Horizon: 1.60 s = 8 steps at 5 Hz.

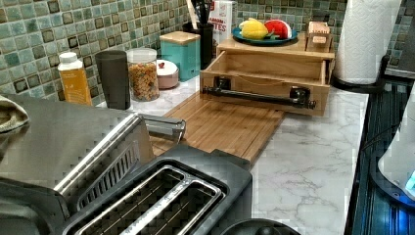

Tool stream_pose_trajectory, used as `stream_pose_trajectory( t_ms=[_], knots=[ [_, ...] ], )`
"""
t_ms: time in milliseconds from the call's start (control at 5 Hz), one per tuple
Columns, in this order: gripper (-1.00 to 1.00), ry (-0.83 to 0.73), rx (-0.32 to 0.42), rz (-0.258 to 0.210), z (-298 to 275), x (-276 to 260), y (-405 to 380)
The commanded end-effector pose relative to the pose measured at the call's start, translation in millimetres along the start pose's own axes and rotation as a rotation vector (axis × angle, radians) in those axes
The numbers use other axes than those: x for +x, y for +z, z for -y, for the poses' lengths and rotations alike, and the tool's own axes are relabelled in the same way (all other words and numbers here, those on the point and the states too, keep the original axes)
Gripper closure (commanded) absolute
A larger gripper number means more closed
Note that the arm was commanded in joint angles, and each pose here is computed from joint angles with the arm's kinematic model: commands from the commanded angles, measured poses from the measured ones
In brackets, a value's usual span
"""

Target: Close the drawer.

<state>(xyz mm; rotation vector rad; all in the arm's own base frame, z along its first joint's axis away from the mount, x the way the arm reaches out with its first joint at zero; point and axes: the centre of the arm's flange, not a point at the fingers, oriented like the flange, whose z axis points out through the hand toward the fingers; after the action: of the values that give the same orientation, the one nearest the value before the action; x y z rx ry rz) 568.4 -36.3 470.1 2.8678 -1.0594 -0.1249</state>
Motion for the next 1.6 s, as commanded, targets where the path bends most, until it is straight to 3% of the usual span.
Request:
stream_pose_trajectory(
  t_ms=[200, 400, 600, 800, 1400, 1600],
  knots=[
    [1.0, -0.001, -0.006, 0.006, -0.7, -0.8, 4.4],
    [1.0, -0.171, 0.084, -0.003, -7.3, -12.4, 13.8],
    [1.0, -0.313, 0.151, 0.027, 3.6, -19.1, 22.3],
    [1.0, -0.419, 0.211, -0.029, 16.7, -40.2, 37.1],
    [1.0, -0.686, 0.044, -0.045, 40.8, -89.6, 72.3],
    [1.0, -0.75, 0.045, -0.104, 33.5, -103.9, 100.5]
  ],
)
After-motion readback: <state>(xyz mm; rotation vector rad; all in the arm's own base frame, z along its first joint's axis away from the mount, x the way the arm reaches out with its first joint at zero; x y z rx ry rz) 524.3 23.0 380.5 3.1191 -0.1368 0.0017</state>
